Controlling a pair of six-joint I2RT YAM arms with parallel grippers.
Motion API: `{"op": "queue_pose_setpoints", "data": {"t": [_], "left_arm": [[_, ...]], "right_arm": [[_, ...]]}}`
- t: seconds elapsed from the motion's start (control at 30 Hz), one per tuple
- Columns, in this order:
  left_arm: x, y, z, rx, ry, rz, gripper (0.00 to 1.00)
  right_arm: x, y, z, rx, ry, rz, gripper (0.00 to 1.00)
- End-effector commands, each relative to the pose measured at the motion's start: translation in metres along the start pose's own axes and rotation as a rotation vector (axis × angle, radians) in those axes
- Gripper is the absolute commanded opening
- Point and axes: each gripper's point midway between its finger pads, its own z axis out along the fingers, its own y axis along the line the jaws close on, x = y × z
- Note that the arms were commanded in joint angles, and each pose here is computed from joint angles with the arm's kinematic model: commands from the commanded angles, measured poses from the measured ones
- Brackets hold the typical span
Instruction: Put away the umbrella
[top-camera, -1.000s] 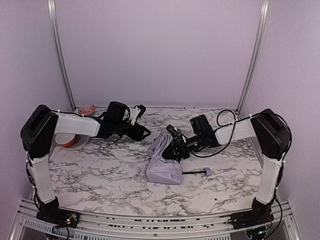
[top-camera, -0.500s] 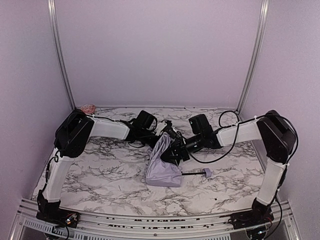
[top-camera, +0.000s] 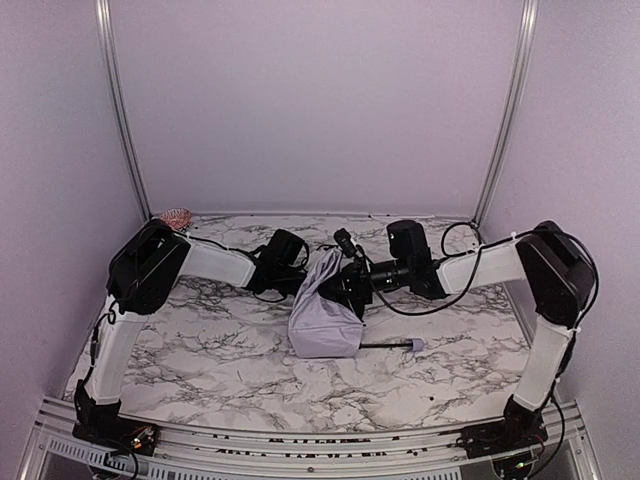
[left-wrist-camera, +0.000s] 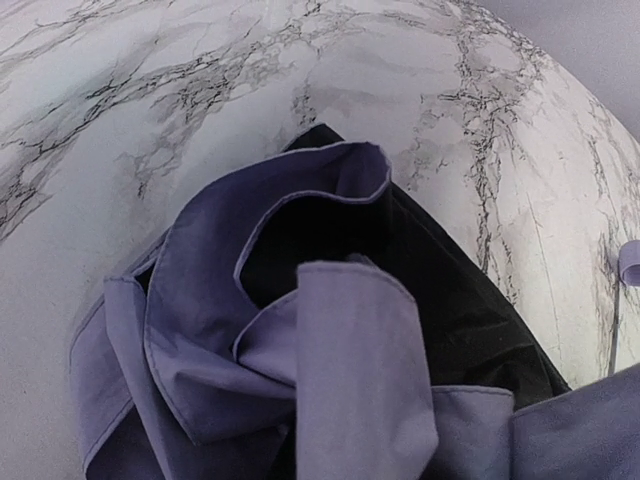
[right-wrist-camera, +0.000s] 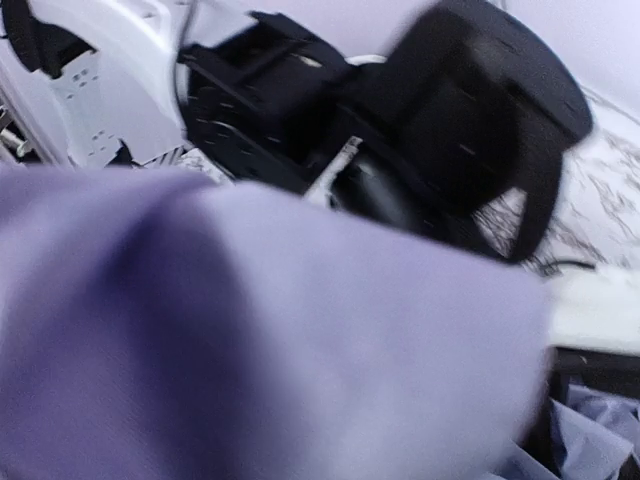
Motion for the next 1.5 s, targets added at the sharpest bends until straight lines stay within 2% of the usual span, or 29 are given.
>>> {"op": "queue_pose_setpoints", "data": {"t": [0.0,0.1,0.4,0.43,0.47,0.5,0.6,0.67,0.77,0.87,0.97,1.03,1.13,1.2,1.3,1.47], "left_arm": [[0.055,0.007,0.006,-0.016,0.129,-0.134,0.07],[0.052,0.017,0.004,-0.039,0.102,-0.166,0.07],[0.038,0.04,-0.001,-0.101,0.03,-0.231,0.09],[0.036,0.054,-0.007,-0.124,0.018,-0.251,0.11],[0.033,0.062,-0.012,-0.141,0.005,-0.263,0.15],[0.028,0.068,-0.017,-0.16,-0.009,-0.27,0.23],[0.004,0.085,-0.038,-0.229,-0.075,-0.269,0.62],[-0.014,0.098,-0.057,-0.304,-0.12,-0.232,0.81],[-0.046,0.123,-0.094,-0.449,-0.203,-0.176,0.97],[-0.082,0.132,-0.139,-0.568,-0.3,-0.111,0.99],[-0.103,0.101,-0.168,-0.54,-0.374,0.028,0.99],[-0.102,0.049,-0.167,-0.425,-0.36,0.201,0.94],[-0.061,-0.053,-0.143,-0.182,-0.251,0.505,0.9],[-0.017,-0.096,-0.131,-0.054,-0.172,0.652,0.91],[0.018,-0.116,-0.118,-0.018,-0.063,0.748,0.98],[0.038,-0.111,-0.09,-0.021,0.098,0.731,0.99]], "right_arm": [[0.005,-0.065,-0.015,0.177,-0.136,0.134,0.0],[0.033,-0.083,-0.006,0.194,-0.095,0.186,0.0],[0.118,-0.086,0.007,0.161,0.069,0.358,0.0],[0.124,-0.086,0.007,0.161,0.086,0.371,0.0],[0.13,-0.086,0.007,0.158,0.105,0.386,0.0],[0.137,-0.086,0.007,0.151,0.124,0.404,0.0],[0.157,-0.084,0.01,0.116,0.194,0.473,0.0],[0.166,-0.083,0.01,0.108,0.221,0.497,0.0],[0.176,-0.083,0.008,0.129,0.261,0.52,0.0],[0.186,-0.085,0.005,0.147,0.3,0.55,0.0],[0.188,-0.087,0.005,0.149,0.306,0.565,0.0],[0.185,-0.09,0.005,0.149,0.296,0.571,0.0],[0.177,-0.093,0.006,0.145,0.284,0.572,0.0],[0.172,-0.095,0.007,0.139,0.276,0.574,0.0],[0.166,-0.094,0.01,0.122,0.264,0.578,0.0],[0.165,-0.096,0.01,0.127,0.266,0.578,0.0]]}}
